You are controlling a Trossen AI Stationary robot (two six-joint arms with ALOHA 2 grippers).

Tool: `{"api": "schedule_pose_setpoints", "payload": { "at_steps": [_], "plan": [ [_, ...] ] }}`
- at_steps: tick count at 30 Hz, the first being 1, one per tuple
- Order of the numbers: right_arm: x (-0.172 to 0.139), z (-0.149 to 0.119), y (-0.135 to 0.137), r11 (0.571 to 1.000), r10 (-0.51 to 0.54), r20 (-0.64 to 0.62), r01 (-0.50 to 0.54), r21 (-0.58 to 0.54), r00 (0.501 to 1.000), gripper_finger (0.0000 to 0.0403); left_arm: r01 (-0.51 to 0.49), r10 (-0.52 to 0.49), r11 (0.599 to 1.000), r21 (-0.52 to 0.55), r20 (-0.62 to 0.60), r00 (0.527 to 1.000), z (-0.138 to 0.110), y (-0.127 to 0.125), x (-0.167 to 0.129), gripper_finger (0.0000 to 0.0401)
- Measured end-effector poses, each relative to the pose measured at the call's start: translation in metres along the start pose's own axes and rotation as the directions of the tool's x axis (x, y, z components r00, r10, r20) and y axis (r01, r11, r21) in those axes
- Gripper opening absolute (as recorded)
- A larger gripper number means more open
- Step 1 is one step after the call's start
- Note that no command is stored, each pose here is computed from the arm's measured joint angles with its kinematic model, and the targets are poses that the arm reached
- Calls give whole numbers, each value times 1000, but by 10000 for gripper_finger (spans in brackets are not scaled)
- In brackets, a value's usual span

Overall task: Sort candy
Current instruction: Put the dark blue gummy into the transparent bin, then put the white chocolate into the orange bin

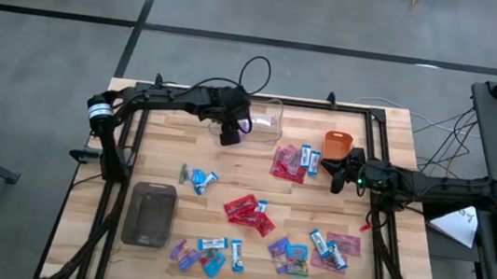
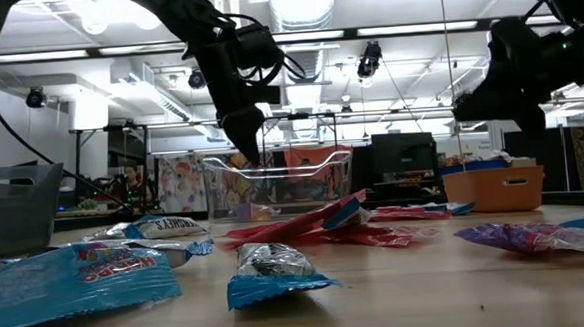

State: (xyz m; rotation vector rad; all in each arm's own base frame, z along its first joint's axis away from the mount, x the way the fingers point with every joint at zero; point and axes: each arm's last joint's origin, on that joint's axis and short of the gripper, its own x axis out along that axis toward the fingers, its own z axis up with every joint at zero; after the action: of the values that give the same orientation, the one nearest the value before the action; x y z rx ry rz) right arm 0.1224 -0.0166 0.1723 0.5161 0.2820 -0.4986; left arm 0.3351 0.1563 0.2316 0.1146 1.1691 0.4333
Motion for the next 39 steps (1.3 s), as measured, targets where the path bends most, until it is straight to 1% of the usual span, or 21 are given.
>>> {"api": "schedule_pose_setpoints", "payload": {
  "at_steps": [3, 5, 9, 12, 15, 18, 21, 23, 25, 27, 29, 31, 33, 36, 39],
  "plan": [
    [-3, 9, 5, 1000, 25, 20, -24, -10, 999, 73, 9, -10, 1000, -30, -15, 1000, -2, -3, -5, 174],
    [-5, 14, 8, 999, 27, 23, -26, -27, 999, 85, 26, -27, 998, -55, -1, 1000, -1, -7, -11, 180],
    [-6, 23, 13, 999, -1, -15, 0, -51, 1000, 104, 96, -92, 994, -55, 74, 993, 4, -23, -32, 182],
    [-4, 30, 19, 997, -33, -61, 28, -79, 998, 110, 120, -113, 992, -40, 134, 984, 6, -38, -51, 182],
    [-3, 38, 25, 989, -79, -123, 63, -133, 989, 111, 141, -135, 990, -11, 218, 967, 6, -54, -70, 183],
    [1, 44, 30, 975, -131, -185, 92, -204, 974, 112, 181, -174, 984, 10, 316, 933, -4, -74, -84, 183],
    [6, 47, 34, 946, -174, -251, 91, -311, 952, 112, 232, -216, 973, 9, 397, 892, -20, -94, -96, 183],
    [9, 46, 37, 916, -172, -321, 31, -400, 931, 112, 275, -250, 961, 10, 457, 854, -31, -109, -105, 183],
    [12, 45, 40, 891, -148, -388, -48, -451, 910, 112, 323, -287, 946, 21, 513, 809, -42, -123, -113, 182],
    [16, 47, 45, 875, -107, -430, -121, -469, 896, 112, 364, -320, 930, 40, 573, 755, -50, -135, -121, 180],
    [19, 47, 48, 871, -69, -480, -181, -456, 874, 112, 374, -324, 926, 53, 621, 714, -58, -143, -129, 176],
    [21, 49, 53, 875, -34, -522, -227, -427, 852, 112, 358, -302, 933, 47, 646, 701, -64, -148, -134, 172],
    [22, 52, 57, 886, -9, -548, -247, -392, 837, 112, 336, -273, 941, 29, 653, 706, -69, -151, -136, 169],
    [24, 54, 60, 926, -10, -602, -220, -307, 798, 113, 304, -225, 953, -3, 665, 712, -71, -150, -138, 167],
    [27, 53, 64, 967, 23, -663, -185, -176, 749, 122, 278, -191, 960, -27, 666, 721, -70, -149, -137, 166]
  ]
}}
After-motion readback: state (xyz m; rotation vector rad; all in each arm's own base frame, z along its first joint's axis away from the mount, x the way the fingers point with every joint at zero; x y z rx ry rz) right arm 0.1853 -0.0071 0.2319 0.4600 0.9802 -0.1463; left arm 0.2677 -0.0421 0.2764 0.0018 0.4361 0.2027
